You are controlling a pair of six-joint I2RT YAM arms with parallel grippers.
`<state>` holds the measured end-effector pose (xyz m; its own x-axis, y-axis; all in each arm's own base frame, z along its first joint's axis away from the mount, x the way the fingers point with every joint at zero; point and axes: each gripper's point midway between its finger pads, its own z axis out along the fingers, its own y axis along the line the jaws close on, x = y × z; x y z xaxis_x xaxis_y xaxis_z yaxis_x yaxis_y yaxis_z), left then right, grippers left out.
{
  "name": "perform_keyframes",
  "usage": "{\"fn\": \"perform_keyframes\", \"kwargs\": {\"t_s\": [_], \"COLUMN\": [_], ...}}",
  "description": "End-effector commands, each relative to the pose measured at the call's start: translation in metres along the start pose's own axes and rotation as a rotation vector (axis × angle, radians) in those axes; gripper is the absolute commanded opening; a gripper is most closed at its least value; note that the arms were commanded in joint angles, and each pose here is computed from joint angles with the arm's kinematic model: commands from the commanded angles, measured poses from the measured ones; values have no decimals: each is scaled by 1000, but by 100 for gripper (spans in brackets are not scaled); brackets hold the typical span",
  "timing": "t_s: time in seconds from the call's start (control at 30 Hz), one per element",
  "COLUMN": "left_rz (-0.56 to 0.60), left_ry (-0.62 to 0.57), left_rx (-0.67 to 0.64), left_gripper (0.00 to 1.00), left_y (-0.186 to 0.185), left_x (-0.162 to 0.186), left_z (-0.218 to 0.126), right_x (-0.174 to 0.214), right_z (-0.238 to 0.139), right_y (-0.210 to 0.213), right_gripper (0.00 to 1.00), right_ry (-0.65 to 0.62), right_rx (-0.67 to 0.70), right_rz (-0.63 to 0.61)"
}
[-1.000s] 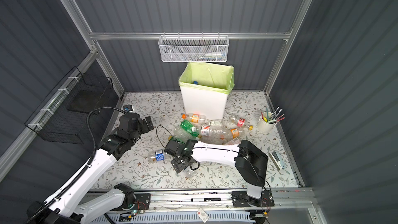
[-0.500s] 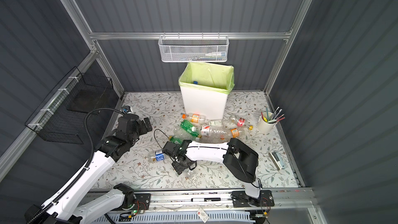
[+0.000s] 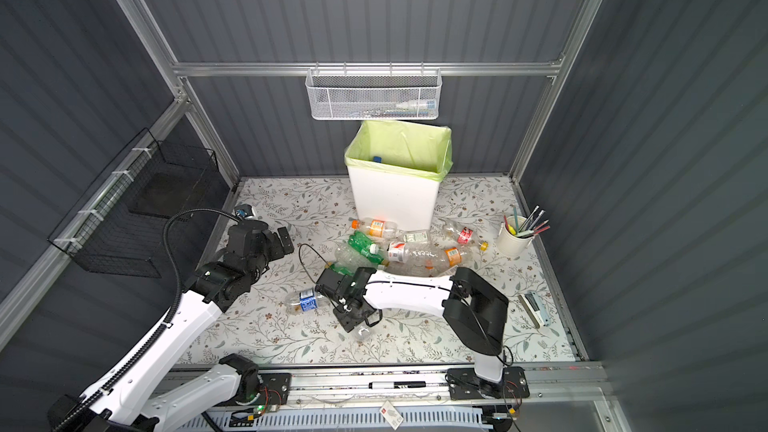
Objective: Throw the plastic bottles in the bin
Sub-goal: 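Lower the right gripper onto another blue-capped bottle and grasp it, then lift the bottle with the right gripper over the bin and release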
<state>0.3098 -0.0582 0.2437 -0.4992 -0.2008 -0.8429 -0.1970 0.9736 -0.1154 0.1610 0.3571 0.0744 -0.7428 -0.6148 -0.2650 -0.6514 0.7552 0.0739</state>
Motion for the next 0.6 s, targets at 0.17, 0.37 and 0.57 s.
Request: {"fn": "perform_keyframes", "kwargs": {"t_s": [0.17, 0.37, 0.57], "left_rz": [-9, -11, -18], "left_ry": [15, 16, 29], "left_rx": [-11, -2, 21], "left_gripper": [100, 100, 100], "left_y": [4, 2, -6], "left_x": [6, 8, 11], "left_z": [2, 5, 13], "right_x": [-52, -88, -96], "right_z": [-112, -263, -447], "right_y": [-39, -108, -138], "right_gripper": [54, 56, 57], "right_ry": [-343, -803, -1354], "right_rx": [60, 266, 525], "right_rz": [-6, -38, -165]}}
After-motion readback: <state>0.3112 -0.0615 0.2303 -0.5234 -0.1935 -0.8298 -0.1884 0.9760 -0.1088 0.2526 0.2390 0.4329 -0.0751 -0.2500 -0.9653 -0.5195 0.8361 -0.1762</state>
